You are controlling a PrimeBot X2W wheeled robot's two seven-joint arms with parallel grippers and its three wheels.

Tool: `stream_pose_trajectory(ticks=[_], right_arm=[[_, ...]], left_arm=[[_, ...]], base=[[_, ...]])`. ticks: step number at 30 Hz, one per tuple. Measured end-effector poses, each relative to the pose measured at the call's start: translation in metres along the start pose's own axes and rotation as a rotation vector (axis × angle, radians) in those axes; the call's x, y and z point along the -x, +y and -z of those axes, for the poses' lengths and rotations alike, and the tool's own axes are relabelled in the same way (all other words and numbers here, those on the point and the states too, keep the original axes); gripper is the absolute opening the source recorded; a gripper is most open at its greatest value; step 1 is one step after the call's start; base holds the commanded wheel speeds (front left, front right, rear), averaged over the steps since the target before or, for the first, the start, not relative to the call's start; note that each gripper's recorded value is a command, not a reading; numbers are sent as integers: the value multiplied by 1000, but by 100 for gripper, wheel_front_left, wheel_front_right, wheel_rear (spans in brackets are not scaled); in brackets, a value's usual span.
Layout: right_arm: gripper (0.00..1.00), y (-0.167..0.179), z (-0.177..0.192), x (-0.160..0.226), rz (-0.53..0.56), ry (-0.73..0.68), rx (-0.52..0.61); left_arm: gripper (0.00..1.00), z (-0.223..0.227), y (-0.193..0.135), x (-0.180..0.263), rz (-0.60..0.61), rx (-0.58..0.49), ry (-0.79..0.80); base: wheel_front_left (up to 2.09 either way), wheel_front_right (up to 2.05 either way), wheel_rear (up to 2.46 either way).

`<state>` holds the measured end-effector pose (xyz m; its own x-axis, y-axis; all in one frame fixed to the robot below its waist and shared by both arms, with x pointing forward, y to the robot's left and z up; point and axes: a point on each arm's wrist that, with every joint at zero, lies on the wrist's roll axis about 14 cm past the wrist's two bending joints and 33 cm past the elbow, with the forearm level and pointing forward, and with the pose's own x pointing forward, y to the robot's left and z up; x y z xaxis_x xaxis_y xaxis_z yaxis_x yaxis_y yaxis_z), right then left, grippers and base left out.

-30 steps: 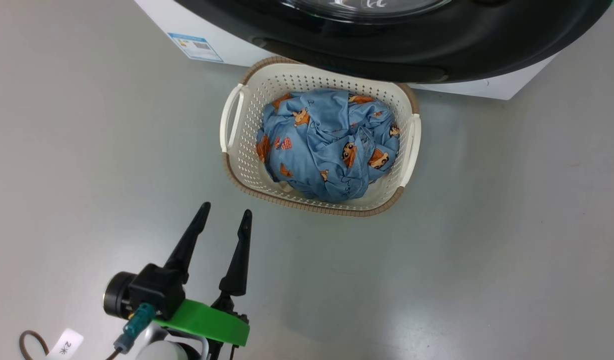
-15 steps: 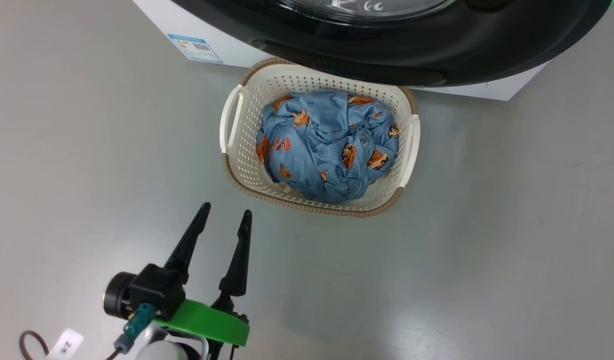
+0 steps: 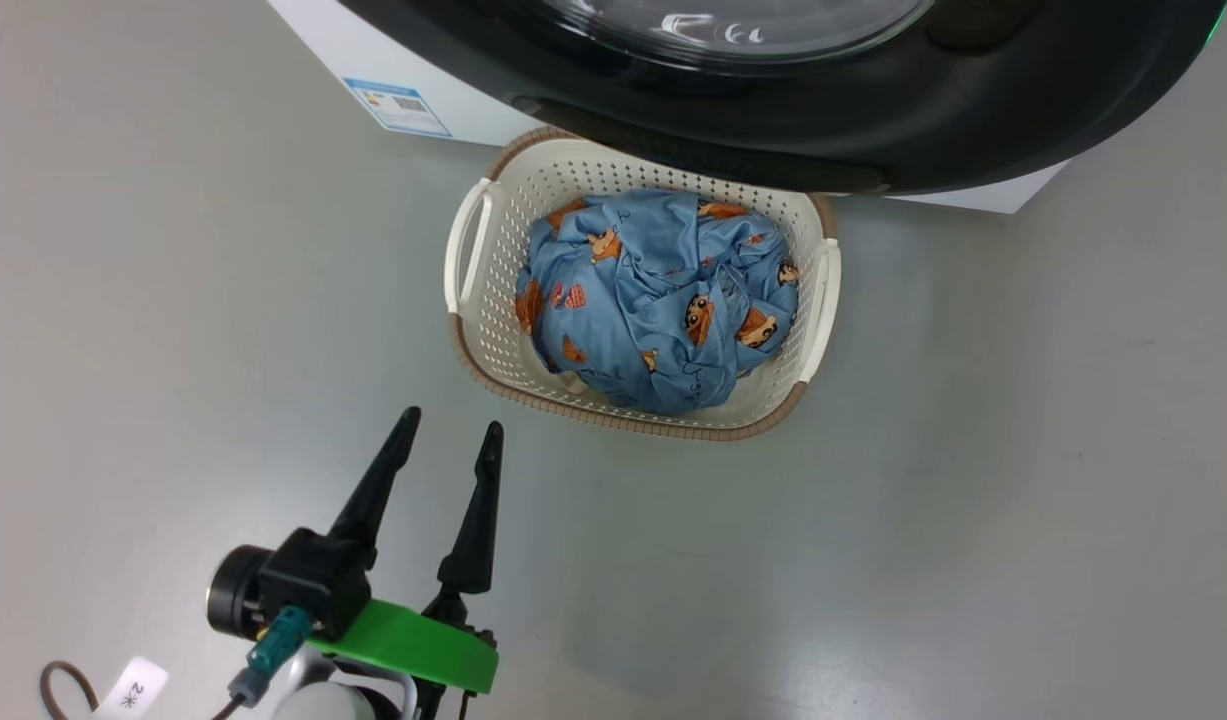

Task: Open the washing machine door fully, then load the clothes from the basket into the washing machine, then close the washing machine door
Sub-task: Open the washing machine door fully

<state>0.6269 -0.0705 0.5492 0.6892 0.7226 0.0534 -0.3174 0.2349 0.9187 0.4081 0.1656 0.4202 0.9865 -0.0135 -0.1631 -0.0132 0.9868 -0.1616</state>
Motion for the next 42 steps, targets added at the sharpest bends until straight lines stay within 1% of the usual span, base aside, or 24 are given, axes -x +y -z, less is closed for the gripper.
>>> stream_pose_trajectory(ticks=[20, 42], right_arm=[[0, 18, 18, 8, -21, 66, 24], [0, 27, 40, 18, -12, 106, 21]], left_arm=[[100, -4, -9, -1, 28, 8, -12], [100, -19, -15, 3, 40, 41, -52]], base=[[0, 0, 0], [0, 0, 0]])
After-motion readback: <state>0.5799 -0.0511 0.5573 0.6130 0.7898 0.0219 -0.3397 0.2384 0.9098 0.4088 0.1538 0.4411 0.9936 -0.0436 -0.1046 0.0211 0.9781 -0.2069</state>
